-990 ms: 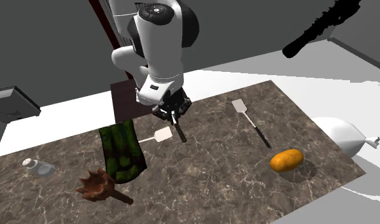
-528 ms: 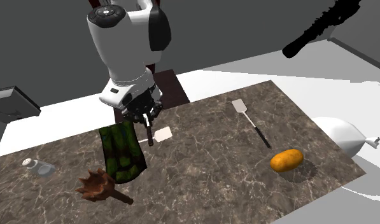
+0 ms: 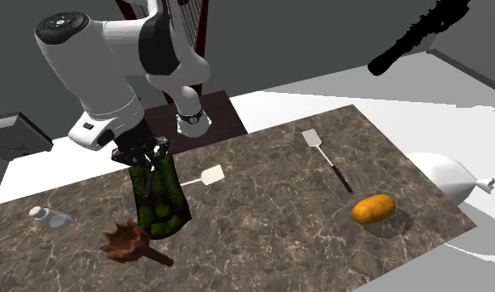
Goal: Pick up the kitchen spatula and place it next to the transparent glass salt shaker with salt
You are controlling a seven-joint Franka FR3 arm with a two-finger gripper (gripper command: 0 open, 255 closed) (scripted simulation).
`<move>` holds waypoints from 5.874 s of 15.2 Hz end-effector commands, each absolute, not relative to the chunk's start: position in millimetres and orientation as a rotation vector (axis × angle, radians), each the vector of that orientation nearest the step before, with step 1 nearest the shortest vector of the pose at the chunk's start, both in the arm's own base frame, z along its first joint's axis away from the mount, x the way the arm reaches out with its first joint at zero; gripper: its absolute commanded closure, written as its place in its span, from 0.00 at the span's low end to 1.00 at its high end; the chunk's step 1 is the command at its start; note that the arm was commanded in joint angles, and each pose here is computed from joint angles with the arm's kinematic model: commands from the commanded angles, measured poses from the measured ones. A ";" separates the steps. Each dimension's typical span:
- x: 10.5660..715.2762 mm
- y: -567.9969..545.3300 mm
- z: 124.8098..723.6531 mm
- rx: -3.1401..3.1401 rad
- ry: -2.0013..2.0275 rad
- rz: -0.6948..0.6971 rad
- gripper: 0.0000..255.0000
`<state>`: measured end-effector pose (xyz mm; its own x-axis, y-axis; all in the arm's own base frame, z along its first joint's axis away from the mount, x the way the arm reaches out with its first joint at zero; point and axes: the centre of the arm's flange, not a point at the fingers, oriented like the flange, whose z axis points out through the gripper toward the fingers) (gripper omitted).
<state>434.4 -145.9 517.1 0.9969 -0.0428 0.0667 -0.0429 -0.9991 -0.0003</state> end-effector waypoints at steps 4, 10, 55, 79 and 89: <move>419.3 -212.3 518.6 3.138 -0.065 0.104 1.00; 401.3 -289.4 518.7 3.138 -0.065 0.104 1.00; 317.4 -649.5 429.2 3.138 -0.065 0.104 1.00; 317.4 -649.5 350.5 3.138 -0.065 0.104 0.00; 314.0 -649.3 400.4 3.138 -0.065 0.104 0.00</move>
<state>314.5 -649.4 397.6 0.9969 -0.0416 0.0670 -0.0417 -0.9991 0.0003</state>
